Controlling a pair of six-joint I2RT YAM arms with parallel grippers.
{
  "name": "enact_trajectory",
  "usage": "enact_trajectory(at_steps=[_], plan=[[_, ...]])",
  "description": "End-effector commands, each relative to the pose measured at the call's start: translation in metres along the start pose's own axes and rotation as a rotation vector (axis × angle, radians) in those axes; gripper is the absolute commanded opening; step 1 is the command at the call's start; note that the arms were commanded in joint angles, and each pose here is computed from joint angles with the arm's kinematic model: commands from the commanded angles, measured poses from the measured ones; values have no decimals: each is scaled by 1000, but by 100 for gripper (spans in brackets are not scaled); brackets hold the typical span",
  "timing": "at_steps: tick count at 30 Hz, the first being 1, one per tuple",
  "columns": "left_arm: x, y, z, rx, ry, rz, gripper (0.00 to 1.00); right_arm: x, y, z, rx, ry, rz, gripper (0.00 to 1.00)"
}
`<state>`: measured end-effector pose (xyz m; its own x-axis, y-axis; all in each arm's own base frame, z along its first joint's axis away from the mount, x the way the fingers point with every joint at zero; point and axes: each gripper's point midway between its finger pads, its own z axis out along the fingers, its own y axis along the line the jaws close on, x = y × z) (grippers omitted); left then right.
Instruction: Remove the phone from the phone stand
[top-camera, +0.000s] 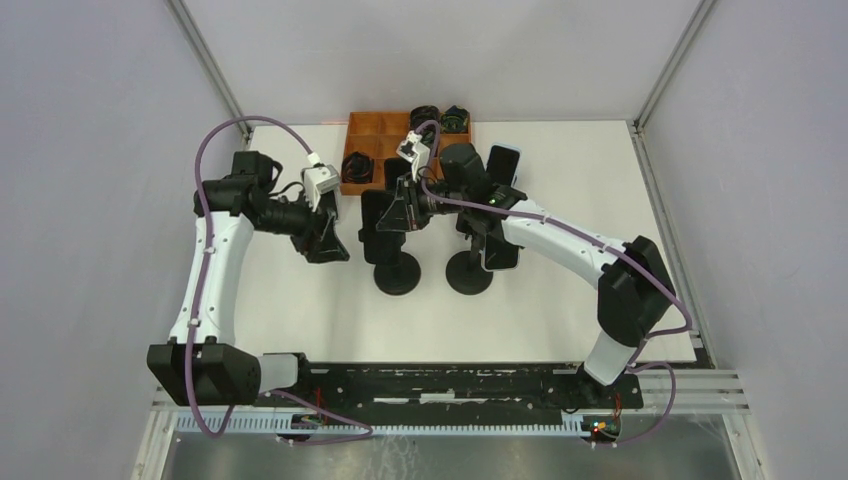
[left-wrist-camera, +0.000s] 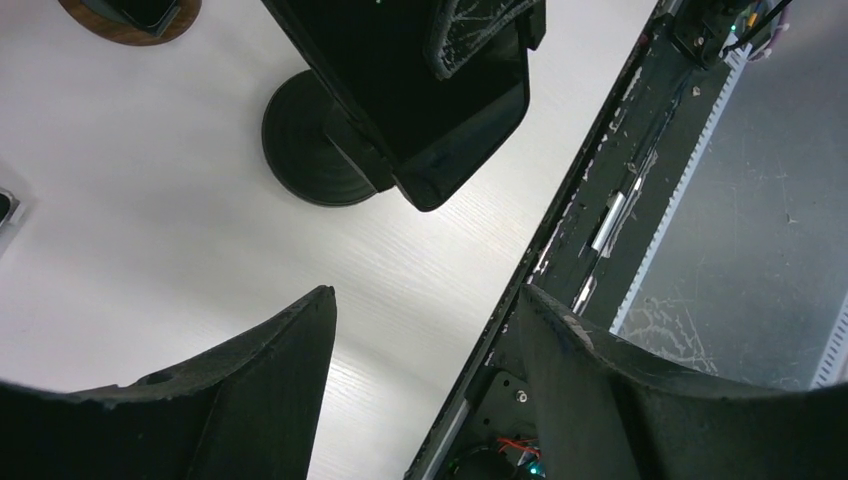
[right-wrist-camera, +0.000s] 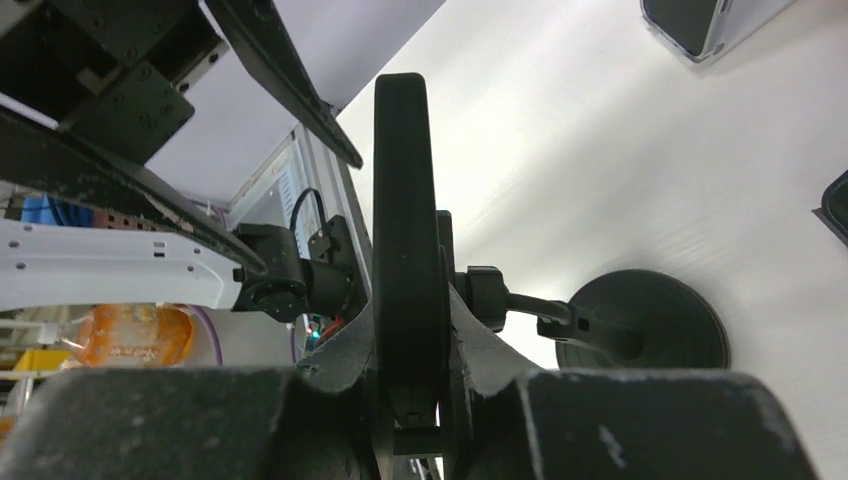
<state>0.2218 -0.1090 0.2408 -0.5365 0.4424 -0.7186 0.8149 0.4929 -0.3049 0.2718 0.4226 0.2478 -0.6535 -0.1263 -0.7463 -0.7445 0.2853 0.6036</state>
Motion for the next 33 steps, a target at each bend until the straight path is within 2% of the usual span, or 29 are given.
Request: enact_trajectory(at_steps=[1,12,19,25,29,33], plan=[[-10,-11,-2,20,-69,94,75,-70,47,-13,-90,-184,-26,0],[-31,-52,-25,78,-156,257,78,-120,136,-64,-343,-334,-42,0],[-51,-74,-27,135,-317,286,76,-129,184,-89,-567,-426,36,0],[-40,-70,-23,98,-307,331,74,-136,203,-104,-600,-435,18,0],[-49,-73,-25,112,-344,332,65,-133,216,-108,-635,-440,27,0],[-61,-80,-33,114,-381,358,45,-124,231,-113,-683,-453,35,0]])
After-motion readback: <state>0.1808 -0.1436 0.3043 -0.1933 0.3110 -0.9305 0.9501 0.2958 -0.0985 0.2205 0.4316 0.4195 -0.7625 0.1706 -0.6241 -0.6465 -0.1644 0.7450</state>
